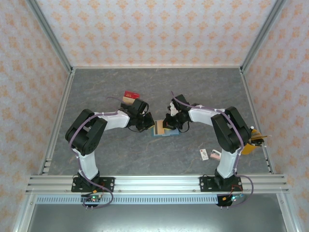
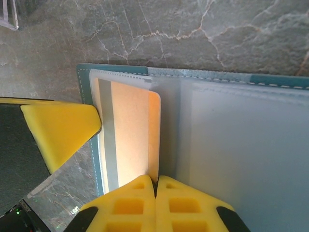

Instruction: Take the credit cards out of the card holder

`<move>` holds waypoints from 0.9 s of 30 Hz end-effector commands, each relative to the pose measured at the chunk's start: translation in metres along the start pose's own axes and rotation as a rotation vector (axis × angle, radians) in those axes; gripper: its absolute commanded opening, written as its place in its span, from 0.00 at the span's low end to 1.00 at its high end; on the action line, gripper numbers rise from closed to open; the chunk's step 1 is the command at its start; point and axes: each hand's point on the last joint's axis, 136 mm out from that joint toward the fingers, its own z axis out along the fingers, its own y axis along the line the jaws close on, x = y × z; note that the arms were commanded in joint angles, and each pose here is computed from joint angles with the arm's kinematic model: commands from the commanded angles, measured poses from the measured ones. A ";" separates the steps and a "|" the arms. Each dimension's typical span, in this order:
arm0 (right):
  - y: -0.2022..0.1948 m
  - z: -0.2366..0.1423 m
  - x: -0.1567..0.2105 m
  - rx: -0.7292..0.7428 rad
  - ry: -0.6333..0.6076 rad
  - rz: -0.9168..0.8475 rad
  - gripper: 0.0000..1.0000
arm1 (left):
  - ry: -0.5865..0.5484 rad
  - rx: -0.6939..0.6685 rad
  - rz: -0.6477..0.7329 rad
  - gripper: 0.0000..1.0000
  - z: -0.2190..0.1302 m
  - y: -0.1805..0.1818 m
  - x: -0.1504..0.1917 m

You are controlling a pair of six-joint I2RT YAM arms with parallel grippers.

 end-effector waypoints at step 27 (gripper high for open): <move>-0.002 -0.021 0.006 -0.086 -0.010 0.005 0.00 | 0.047 -0.252 -0.072 0.00 0.014 0.085 0.011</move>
